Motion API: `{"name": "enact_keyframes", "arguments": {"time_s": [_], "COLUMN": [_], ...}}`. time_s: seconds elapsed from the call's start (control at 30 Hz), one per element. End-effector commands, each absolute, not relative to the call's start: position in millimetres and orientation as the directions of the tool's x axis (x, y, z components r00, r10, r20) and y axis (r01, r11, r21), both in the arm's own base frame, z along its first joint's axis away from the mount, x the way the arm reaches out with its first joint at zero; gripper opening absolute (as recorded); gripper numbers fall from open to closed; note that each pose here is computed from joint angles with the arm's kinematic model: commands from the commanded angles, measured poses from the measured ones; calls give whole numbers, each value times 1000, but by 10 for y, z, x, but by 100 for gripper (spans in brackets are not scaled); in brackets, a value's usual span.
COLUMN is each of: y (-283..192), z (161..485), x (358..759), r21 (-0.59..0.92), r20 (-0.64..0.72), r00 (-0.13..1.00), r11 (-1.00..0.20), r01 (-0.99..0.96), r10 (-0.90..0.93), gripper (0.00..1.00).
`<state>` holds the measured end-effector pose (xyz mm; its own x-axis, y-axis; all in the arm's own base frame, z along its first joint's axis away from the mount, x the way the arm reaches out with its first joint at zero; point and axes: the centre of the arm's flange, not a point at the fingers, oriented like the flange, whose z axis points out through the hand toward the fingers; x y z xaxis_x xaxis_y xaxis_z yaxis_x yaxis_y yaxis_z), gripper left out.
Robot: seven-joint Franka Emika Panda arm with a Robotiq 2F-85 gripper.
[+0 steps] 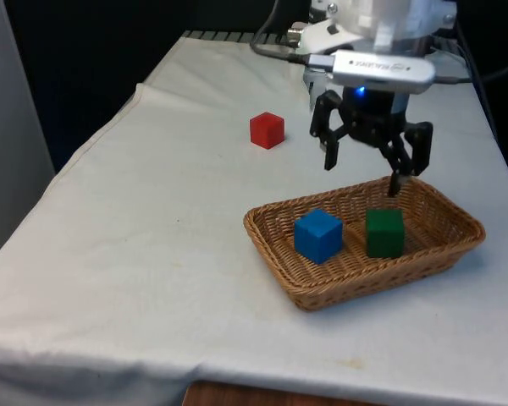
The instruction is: Pick up exactly two blocks and place them into the basket.
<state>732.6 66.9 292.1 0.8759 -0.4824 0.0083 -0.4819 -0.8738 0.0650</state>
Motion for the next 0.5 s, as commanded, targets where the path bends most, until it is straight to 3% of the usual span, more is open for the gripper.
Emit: {"name": "enact_keyframes", "arguments": {"time_s": [0.0, 0.47], "y": [705, 774], "z": [2957, 2996], "x": [7323, 7329], "r21": [72, 66], "r20": [-4, -16], "r00": [881, 903], "r11": [-879, -901], "r01": [-472, -428], "r10": [-473, -430], "gripper": [100, 100]}}
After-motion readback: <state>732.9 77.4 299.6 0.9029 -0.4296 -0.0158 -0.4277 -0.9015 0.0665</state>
